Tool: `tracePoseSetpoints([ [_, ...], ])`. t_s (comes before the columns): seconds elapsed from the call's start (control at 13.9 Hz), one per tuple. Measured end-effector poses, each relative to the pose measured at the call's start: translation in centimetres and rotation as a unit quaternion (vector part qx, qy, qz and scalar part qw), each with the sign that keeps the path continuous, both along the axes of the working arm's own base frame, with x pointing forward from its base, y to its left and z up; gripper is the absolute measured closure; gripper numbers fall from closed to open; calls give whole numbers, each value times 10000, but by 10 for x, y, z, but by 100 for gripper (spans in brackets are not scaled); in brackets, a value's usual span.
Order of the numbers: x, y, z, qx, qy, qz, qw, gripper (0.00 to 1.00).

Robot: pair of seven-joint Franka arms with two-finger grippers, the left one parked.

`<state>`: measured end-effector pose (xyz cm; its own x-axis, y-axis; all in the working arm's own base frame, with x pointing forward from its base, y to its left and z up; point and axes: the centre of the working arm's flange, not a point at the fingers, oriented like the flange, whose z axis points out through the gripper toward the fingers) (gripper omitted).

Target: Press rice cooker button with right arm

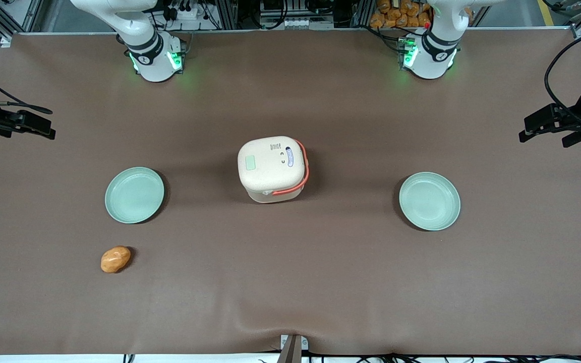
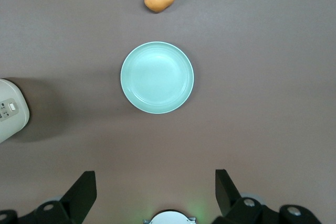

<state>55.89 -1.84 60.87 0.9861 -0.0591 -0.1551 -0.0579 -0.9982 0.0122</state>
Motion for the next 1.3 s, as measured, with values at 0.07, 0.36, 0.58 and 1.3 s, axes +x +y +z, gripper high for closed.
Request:
tracePoseSetpoints([
  [0.07, 0, -1, 0, 0, 1, -7, 10000, 0],
  [0.36, 0, -1, 0, 0, 2, -7, 10000, 0],
  [0.58, 0, 7, -1, 191, -1, 55, 9998, 0],
  [1.3, 2, 17, -4, 349, -31, 149, 9993, 0],
])
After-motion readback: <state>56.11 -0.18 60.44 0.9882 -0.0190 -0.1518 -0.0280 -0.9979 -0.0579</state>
